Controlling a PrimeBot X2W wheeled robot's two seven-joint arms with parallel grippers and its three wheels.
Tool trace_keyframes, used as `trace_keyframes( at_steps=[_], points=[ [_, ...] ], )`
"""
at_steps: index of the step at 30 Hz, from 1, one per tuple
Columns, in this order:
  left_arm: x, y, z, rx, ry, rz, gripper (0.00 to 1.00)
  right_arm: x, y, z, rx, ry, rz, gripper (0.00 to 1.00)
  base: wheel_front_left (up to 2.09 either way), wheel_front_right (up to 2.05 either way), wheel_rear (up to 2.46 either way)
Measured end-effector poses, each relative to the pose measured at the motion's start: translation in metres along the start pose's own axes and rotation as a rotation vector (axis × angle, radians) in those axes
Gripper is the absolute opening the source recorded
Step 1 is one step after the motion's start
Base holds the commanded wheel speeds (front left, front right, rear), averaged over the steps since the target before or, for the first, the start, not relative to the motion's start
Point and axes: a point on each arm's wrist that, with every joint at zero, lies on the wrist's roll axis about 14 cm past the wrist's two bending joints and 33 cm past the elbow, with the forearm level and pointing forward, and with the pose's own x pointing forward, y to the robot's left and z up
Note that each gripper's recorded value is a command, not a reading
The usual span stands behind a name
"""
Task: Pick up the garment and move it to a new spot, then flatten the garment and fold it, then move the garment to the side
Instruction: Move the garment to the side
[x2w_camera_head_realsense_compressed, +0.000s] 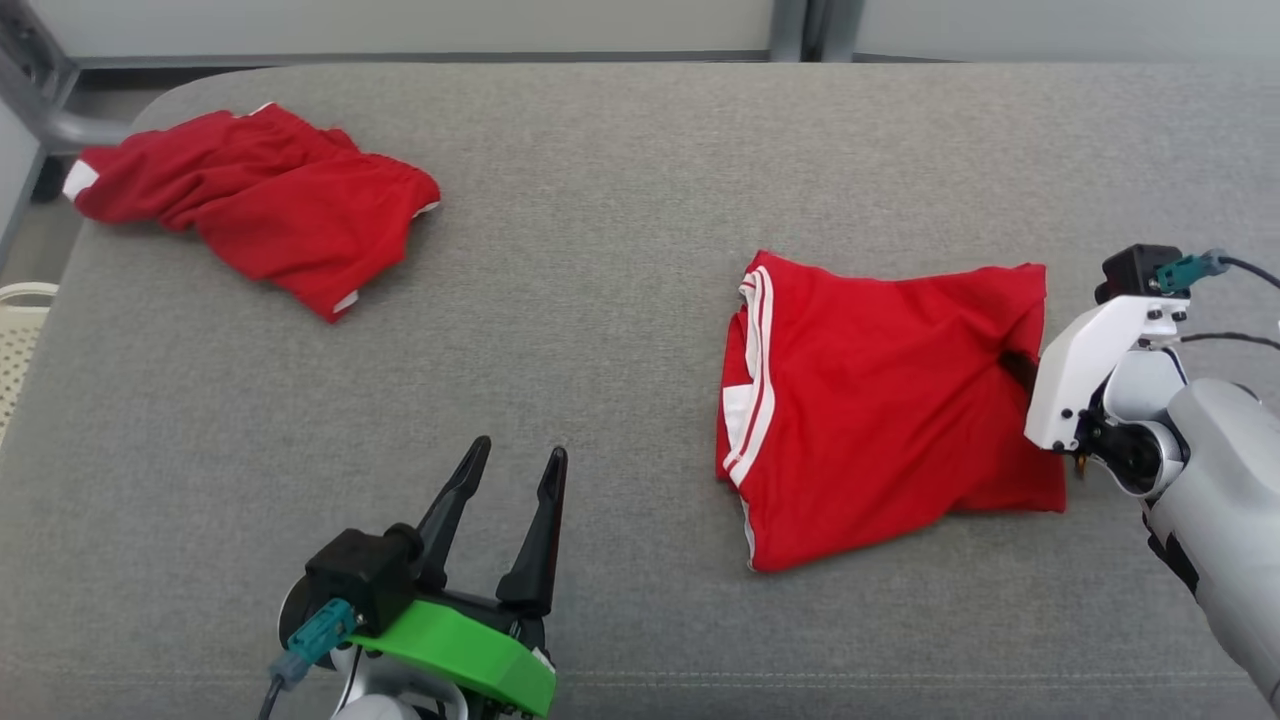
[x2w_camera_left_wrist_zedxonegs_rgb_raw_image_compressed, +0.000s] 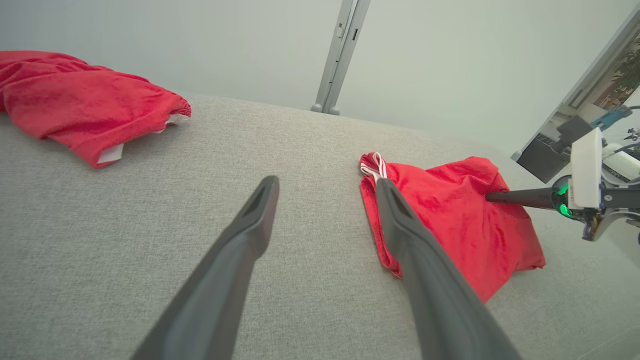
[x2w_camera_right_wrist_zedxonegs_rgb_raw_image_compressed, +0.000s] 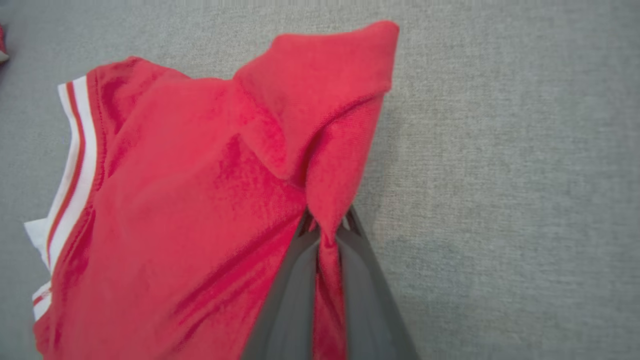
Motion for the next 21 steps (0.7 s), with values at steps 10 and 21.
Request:
trace_keyframes(
  at_steps=[10, 21],
  points=[
    [0.028, -0.044, -0.007, -0.01, 0.025, -0.157, 1.0, -0.05, -0.064, 0.02, 0.007, -0.076, -0.145, 0.0, 0.0, 0.0, 0.0],
    [0.064, -0.08, -0.021, 0.01, 0.08, -0.313, 1.0, -0.094, -0.136, 0.049, 0.036, -0.15, -0.336, 0.0, 0.0, 0.0, 0.0]
  ],
)
